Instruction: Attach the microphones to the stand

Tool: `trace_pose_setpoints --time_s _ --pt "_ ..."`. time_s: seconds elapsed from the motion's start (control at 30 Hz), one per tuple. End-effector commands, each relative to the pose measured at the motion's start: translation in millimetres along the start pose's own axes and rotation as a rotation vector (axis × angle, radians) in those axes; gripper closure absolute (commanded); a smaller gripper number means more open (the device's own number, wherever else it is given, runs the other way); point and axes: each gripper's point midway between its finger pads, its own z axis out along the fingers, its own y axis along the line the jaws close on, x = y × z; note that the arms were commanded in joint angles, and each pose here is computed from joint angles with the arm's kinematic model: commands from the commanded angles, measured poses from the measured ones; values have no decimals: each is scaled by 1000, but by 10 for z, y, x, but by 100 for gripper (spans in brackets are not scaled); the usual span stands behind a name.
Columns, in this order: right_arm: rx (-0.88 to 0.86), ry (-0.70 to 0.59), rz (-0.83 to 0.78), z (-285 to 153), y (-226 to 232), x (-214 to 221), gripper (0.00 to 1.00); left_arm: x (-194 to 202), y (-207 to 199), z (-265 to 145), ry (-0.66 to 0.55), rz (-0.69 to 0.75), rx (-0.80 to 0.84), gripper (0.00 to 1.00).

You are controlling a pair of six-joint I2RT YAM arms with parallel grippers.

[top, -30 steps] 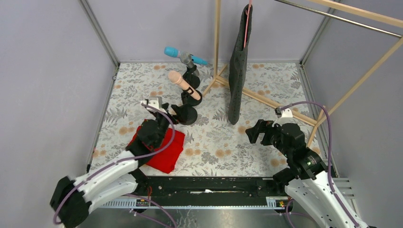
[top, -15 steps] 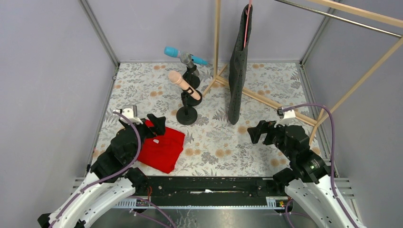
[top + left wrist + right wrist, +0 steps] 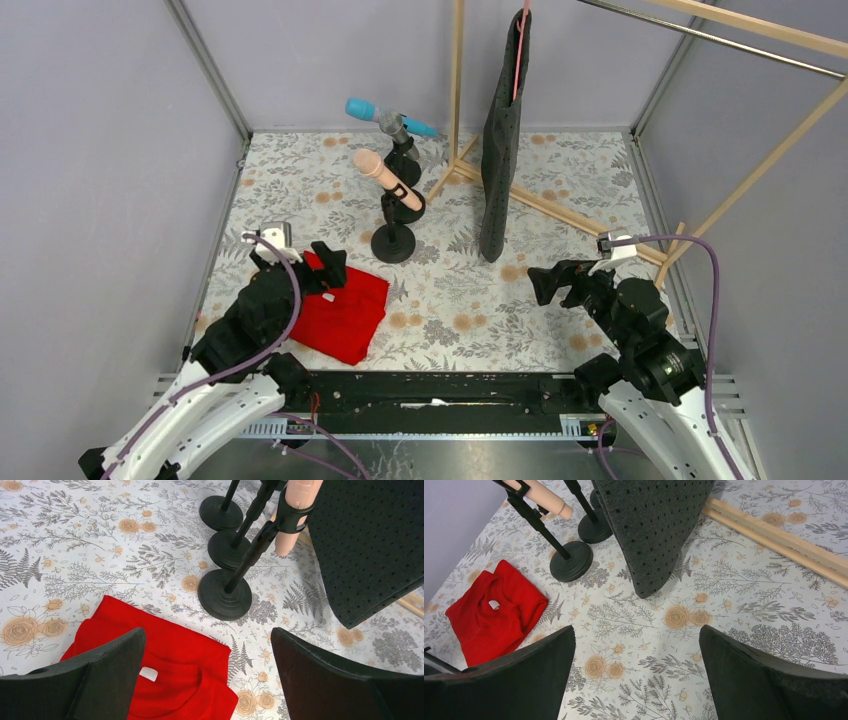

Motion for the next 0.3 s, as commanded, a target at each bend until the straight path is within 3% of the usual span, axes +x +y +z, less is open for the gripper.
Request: trace_pose_setpoints --time_s 0.0,0.27 --pt "18 -41 -20 -6 -29 -117 0 -148 64 -74 -70 -71 -19 1" --pt "12 -38 -19 -1 -16 -118 0 -209 81 -142 -101 -97 -5 1"
